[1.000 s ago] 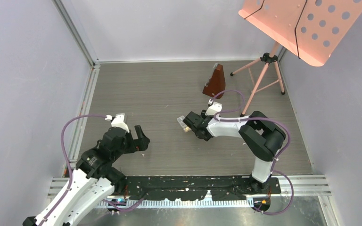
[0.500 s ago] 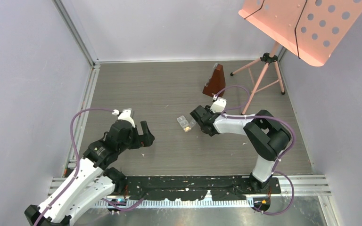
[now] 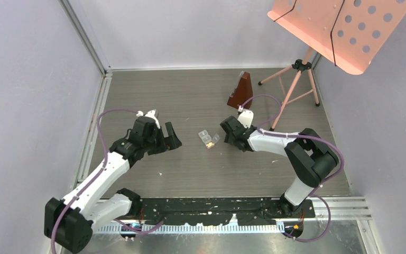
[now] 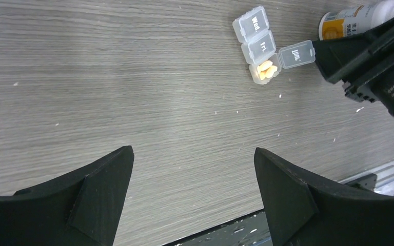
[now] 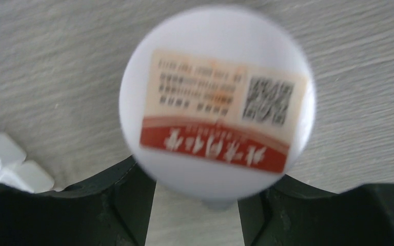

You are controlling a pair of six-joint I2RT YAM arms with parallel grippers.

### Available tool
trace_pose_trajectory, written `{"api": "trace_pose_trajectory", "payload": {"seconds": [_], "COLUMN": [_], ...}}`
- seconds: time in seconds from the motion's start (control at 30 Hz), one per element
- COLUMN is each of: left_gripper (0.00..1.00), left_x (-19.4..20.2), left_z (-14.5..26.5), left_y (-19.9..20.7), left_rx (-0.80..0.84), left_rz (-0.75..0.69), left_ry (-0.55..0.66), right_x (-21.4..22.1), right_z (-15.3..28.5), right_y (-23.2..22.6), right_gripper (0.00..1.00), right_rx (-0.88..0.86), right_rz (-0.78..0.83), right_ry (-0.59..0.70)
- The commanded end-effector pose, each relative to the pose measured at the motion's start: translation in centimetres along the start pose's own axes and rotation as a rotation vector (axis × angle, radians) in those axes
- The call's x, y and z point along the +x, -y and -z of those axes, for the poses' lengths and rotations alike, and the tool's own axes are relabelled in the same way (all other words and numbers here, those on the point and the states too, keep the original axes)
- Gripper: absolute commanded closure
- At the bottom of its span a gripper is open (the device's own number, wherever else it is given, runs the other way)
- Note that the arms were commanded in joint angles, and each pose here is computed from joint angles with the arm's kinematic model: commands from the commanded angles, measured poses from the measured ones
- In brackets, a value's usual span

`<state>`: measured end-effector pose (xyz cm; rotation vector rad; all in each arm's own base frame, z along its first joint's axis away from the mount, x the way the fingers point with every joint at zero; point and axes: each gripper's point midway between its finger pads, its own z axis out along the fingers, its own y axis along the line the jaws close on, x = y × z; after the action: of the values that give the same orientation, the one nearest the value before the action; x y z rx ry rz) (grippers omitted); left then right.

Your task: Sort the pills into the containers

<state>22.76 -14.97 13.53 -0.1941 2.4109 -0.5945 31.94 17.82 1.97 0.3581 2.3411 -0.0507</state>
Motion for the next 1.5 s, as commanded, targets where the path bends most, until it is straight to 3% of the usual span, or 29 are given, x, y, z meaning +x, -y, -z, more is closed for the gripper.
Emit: {"api": "trace_pose_trajectory", "payload": {"seconds": [0.0, 0.3, 0.43, 0.57, 0.67, 1.03, 1.27, 1.47], "left_gripper": [0.11, 0.16, 0.28, 0.34, 0.36, 0.36, 0.37, 0.49], "left_x": [-2.5, -2.3, -2.3, -2.2, -1.9, -1.0, 1.3, 3.1], "left_z": [-1.1, -5.3, -7.3, -9.2, -10.6, -14.3, -15.3, -15.9], "left_y": [3.6, 5.9, 6.3, 6.3, 6.2, 8.1, 8.0, 7.5], "left_rx": [0.144, 0.23, 0.239, 0.239, 0.235, 0.321, 0.153, 0.064], "left_rz": [0.042, 0.138, 0.148, 0.159, 0.169, 0.252, 0.245, 0.295], "left_ry": [0.024, -0.089, -0.124, -0.142, -0.158, -0.218, -0.298, -0.311], "right_x": [3.4, 5.1, 5.3, 4.7, 4.5, 3.3, 3.3, 3.0], "right_z": [2.4, 5.0, 5.3, 5.3, 4.8, 2.9, 2.3, 2.1], "right_y": [-1.1, -1.8, -2.6, -3.4, -2.6, -3.0, -3.4, -3.3], "right_gripper": [0.4, 0.41, 0.52, 0.59, 0.61, 0.63, 0.64, 0.66], "right_rx": [-0.138, -0.219, -0.243, -0.248, -0.174, -0.156, -0.177, -0.191], "right_rz": [0.032, -0.045, -0.071, -0.098, -0.125, -0.132, -0.124, -0.132], "right_ry": [-0.186, -0.313, -0.342, -0.34, -0.339, -0.341, -0.36, -0.368]}}
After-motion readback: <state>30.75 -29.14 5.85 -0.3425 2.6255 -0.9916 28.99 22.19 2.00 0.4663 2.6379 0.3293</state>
